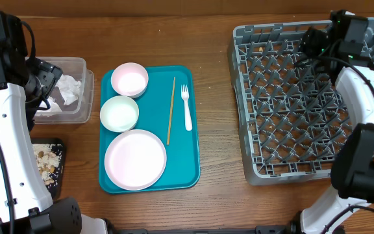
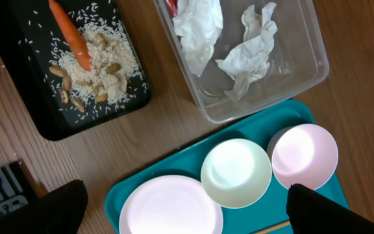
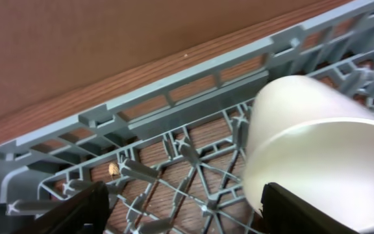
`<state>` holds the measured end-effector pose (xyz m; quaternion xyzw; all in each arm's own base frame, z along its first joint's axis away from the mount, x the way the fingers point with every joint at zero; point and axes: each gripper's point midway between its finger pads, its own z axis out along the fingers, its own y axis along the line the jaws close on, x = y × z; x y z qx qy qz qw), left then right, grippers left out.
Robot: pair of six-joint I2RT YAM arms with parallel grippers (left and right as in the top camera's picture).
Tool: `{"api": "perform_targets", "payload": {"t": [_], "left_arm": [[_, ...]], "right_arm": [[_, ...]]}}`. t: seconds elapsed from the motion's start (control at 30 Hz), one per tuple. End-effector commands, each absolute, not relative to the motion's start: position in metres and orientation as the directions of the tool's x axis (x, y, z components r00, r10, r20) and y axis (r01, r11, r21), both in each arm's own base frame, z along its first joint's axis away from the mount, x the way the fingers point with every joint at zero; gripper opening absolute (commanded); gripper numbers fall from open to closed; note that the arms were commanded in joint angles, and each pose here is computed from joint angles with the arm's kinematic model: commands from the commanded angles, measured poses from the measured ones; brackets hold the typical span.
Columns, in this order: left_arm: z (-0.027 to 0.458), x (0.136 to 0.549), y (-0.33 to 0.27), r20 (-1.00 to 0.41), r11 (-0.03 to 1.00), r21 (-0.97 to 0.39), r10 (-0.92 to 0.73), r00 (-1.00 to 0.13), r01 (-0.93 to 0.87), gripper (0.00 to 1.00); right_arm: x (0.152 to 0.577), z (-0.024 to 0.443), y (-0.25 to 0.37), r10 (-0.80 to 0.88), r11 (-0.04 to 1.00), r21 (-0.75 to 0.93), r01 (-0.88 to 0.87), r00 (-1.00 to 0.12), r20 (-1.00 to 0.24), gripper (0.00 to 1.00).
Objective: Sort waste into correct bins and load items into the dishwasher
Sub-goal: 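Carry the cup right to the far side of the dish rack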
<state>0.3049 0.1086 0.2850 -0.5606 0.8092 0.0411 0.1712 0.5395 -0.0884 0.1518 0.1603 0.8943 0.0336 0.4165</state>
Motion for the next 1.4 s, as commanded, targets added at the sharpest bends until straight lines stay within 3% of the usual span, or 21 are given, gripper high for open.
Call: {"api": "perform_targets", "payload": {"t": [0.0, 0.3, 0.33, 0.4, 0.63, 1.0, 1.17, 1.37], "left_arm": [[0.287, 0.306, 0.111, -0.327, 0.346, -0.137, -0.9, -0.287, -0.928, 1.0], [0.287, 0.306, 0.111, -0.327, 0.346, -0.137, -0.9, -0.287, -0.928, 1.0], [0.287, 0.306, 0.111, -0.327, 0.346, -0.137, -0.9, -0.287, -0.928, 1.0], [0.287, 0.306, 0.111, -0.327, 0.346, -0.137, -0.9, -0.287, -0.928, 1.0], [0.287, 0.306, 0.111, -0.327, 0.346, -0.137, -0.9, -0.287, -0.928, 1.0], [0.287, 0.306, 0.111, -0.327, 0.346, -0.137, -0.9, -0.287, -0.928, 1.0], [0.287, 0.306, 0.111, -0.327, 0.346, -0.137, -0.9, -0.287, -0.928, 1.0], [0.287, 0.306, 0.111, -0.327, 0.346, -0.137, -0.9, -0.287, -0.928, 1.0]], "right_arm": [[0.546, 0.128, -0.095, 0.32, 0.942, 0.172, 0.289, -0.616, -0.719, 0.76], [0.549, 0.122, -0.114, 0.314, 0.927, 0.107, 0.359, -0.589, -0.745, 0.62], [0.55, 0.124, -0.114, 0.313, 0.927, 0.108, 0.359, -0.584, -0.749, 0.57], [0.55, 0.126, -0.122, 0.31, 0.917, 0.082, 0.39, -0.571, -0.76, 0.34], [0.545, 0.135, -0.127, 0.309, 0.909, 0.059, 0.414, -0.569, -0.762, 0.06], [0.525, 0.233, -0.112, 0.293, 0.926, 0.124, 0.356, -0.474, -0.83, 0.04], [0.499, 0.299, -0.064, 0.354, 0.935, 0.317, 0.158, -0.433, -0.829, 0.04], [0.467, 0.317, 0.015, 0.335, 0.819, 0.533, -0.214, -0.576, -0.746, 0.04]]}}
